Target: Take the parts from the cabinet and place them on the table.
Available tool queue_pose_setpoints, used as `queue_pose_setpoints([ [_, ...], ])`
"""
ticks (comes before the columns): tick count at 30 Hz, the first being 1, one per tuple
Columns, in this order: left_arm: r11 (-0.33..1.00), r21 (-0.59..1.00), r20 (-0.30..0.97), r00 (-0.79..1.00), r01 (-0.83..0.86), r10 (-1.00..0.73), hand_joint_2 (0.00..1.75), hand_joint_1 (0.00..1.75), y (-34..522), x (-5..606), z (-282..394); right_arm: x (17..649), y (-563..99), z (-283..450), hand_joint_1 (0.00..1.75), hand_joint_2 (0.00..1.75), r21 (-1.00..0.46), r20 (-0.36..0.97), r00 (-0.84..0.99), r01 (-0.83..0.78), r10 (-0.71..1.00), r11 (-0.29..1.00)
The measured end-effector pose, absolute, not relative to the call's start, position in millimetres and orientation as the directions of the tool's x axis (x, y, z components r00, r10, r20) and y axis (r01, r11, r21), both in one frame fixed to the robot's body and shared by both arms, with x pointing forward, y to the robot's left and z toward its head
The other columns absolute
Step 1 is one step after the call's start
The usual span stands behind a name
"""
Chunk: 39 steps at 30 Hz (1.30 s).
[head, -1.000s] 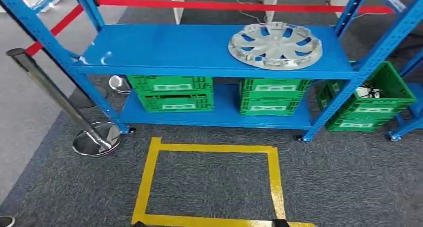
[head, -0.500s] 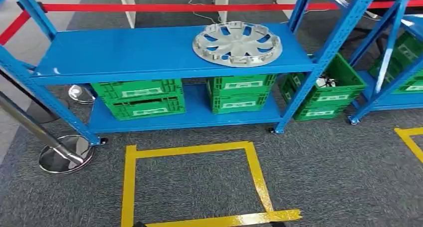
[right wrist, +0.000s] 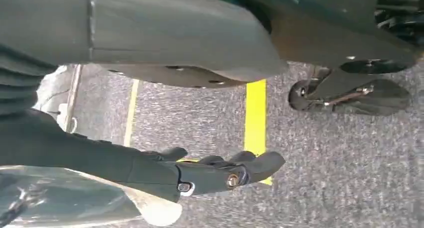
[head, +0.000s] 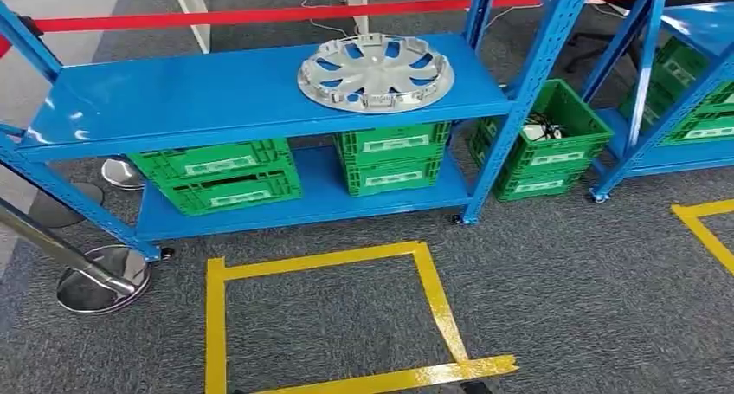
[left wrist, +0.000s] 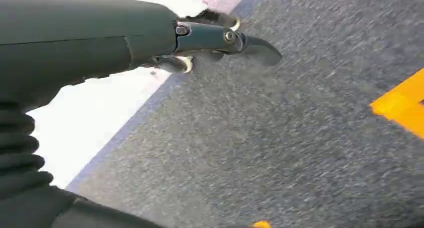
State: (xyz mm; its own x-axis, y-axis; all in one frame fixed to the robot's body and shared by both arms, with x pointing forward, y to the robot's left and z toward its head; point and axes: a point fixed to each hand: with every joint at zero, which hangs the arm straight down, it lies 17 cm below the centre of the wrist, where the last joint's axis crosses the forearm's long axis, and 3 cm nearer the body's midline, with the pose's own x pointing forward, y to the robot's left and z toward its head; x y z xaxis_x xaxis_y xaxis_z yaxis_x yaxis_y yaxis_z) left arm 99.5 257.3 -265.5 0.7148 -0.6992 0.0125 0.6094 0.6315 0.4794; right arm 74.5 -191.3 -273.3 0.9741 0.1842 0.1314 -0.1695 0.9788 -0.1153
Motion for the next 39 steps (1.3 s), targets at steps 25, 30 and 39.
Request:
queue_pose_setpoints([
  [25,0.636,0.351,-0.053,0.693,0.687,-0.719,0.0,0.0,242.0,74.2,-272.1,72.8,-191.9,-273.4,0.0,0.0,-0.13,0.114,0.96,-0.242,0.257,0.961],
  [30,0.635,0.368,-0.048,0.695,0.68,-0.717,1.75,0.0,242.8,77.3,-271.2,72.6,-191.9,-273.4,0.0,0.0,-0.13,0.113,0.961,-0.239,0.254,0.962],
  [39,0.663,0.397,-0.018,0.728,0.635,-0.685,1.75,0.0,246.3,81.0,-270.5,69.7,-193.6,-274.1,0.0,1.75,-0.127,0.112,0.971,-0.199,0.213,0.972],
])
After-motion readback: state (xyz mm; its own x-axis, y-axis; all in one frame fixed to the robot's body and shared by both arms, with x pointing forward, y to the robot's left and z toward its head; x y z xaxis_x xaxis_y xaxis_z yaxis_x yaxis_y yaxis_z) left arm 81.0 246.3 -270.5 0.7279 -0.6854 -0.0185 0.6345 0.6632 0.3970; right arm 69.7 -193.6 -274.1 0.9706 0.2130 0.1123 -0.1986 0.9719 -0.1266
